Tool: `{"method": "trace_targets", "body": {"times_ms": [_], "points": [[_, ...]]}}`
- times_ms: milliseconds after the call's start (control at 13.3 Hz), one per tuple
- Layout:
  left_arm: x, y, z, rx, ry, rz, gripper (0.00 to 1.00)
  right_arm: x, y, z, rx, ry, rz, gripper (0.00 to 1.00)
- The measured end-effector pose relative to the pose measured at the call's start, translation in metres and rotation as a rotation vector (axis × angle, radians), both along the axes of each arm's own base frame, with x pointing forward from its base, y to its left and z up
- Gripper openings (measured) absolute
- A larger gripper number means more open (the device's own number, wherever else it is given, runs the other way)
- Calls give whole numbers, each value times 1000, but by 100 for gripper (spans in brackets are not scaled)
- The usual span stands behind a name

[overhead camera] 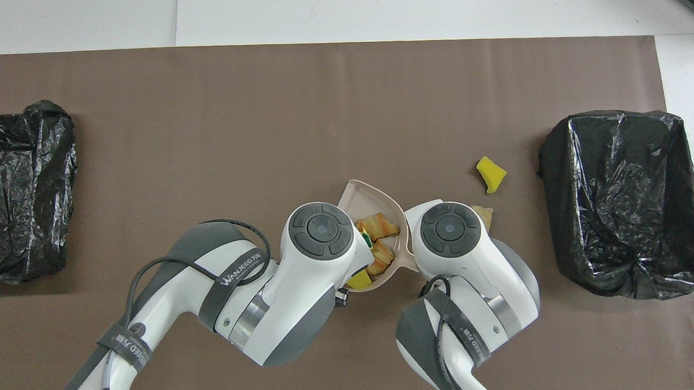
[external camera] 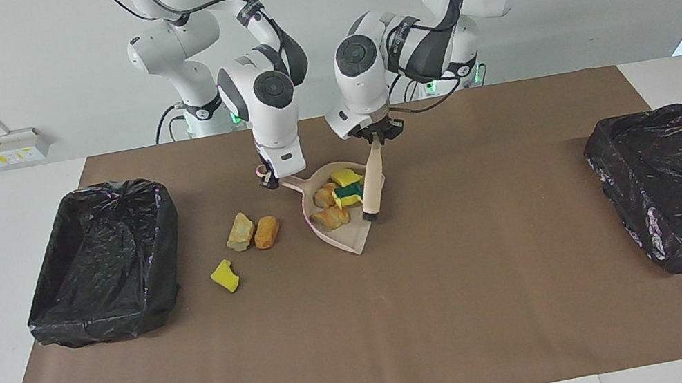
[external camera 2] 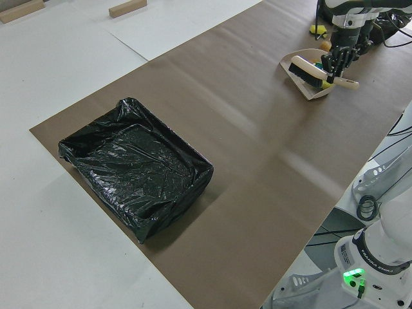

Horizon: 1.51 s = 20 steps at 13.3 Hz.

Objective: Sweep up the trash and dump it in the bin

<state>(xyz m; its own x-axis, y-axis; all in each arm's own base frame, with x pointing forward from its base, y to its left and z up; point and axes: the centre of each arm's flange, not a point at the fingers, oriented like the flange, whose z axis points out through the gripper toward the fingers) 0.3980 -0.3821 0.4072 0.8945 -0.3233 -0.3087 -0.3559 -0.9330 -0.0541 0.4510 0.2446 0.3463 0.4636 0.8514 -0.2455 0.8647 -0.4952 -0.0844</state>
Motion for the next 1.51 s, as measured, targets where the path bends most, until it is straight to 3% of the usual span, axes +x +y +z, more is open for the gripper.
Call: {"method": "trace_targets", "body": {"times_ms": [377,678,979,1130,1356,1506], "points": [[-22,18,-6,64,16,75,26,0,0,0,0,0,0,33],[-38,26,12,78,-8,118,26,1,-2,0,0,-1,-4,33],[-81,33,3,135,-19,156,26,1,-2,0,0,-1,-4,33],[-107,26,-1,144,-76,232,26,1,-3,1,0,-1,-6,33],[-145,19,-15,82,-190,352,26,11,-22,13,12,-14,-33,33],[-168,11,-17,61,-218,366,26,17,-40,33,24,-29,-45,33]]}}
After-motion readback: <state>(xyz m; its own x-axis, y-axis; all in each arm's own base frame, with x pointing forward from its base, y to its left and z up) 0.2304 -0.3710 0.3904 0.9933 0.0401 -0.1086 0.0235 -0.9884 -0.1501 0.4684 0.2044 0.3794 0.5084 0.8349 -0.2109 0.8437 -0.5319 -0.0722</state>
